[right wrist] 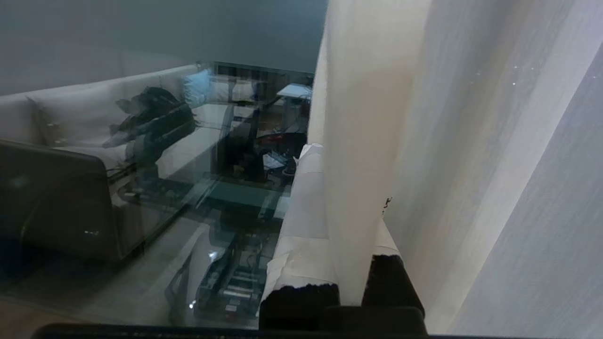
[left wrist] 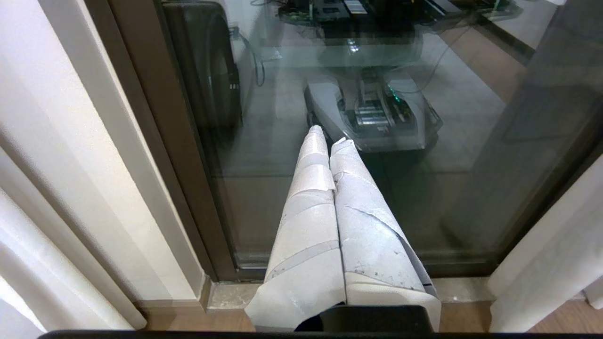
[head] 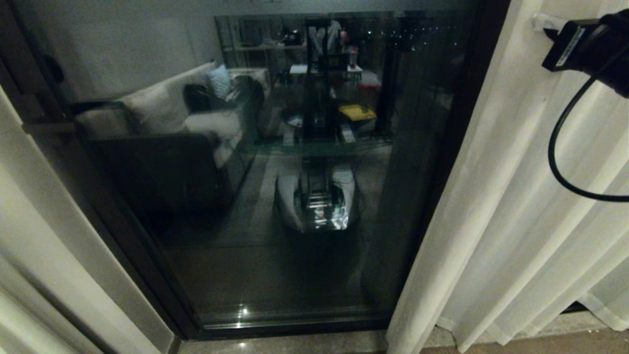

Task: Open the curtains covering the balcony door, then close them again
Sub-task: Pull the inner curtains open on both sides

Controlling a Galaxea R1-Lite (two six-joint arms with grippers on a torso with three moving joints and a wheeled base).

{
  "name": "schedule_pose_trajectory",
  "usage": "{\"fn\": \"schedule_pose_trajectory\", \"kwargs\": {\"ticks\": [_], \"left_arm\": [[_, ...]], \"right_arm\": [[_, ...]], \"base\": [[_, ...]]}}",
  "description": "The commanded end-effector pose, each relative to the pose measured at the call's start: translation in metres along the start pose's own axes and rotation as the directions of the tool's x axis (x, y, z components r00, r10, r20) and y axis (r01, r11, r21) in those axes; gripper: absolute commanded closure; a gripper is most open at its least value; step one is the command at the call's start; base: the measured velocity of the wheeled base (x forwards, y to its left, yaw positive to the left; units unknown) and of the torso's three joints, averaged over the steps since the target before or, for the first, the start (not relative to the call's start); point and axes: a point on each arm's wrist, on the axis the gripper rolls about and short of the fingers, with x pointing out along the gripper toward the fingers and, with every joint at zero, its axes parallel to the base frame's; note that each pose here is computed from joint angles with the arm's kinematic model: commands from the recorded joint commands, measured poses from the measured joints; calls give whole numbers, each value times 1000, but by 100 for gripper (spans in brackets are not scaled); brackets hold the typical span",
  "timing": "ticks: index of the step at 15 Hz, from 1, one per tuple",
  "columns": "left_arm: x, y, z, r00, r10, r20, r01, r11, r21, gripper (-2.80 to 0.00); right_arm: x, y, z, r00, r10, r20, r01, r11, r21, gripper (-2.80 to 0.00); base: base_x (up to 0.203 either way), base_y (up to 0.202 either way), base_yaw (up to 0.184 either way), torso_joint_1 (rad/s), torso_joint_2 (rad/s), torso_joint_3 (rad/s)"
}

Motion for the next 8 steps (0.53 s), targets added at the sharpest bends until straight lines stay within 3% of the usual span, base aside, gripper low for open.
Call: {"fn": "schedule_pose_trajectory", "kwargs": {"ticks": [1, 8], "left_arm": [[0, 0, 0, 1000, 1, 1, -1, 1000, 0, 0], [0, 0, 0, 1000, 1, 1, -1, 1000, -2, 0]], "right_arm": [[-1, 0, 3, 1000, 0, 13, 0, 1000, -2, 0], [-4, -1, 12, 998, -5, 64, 3, 1000, 31, 0]], "base": [[0, 0, 0, 0, 0, 0], [0, 0, 0, 0, 0, 0]]}}
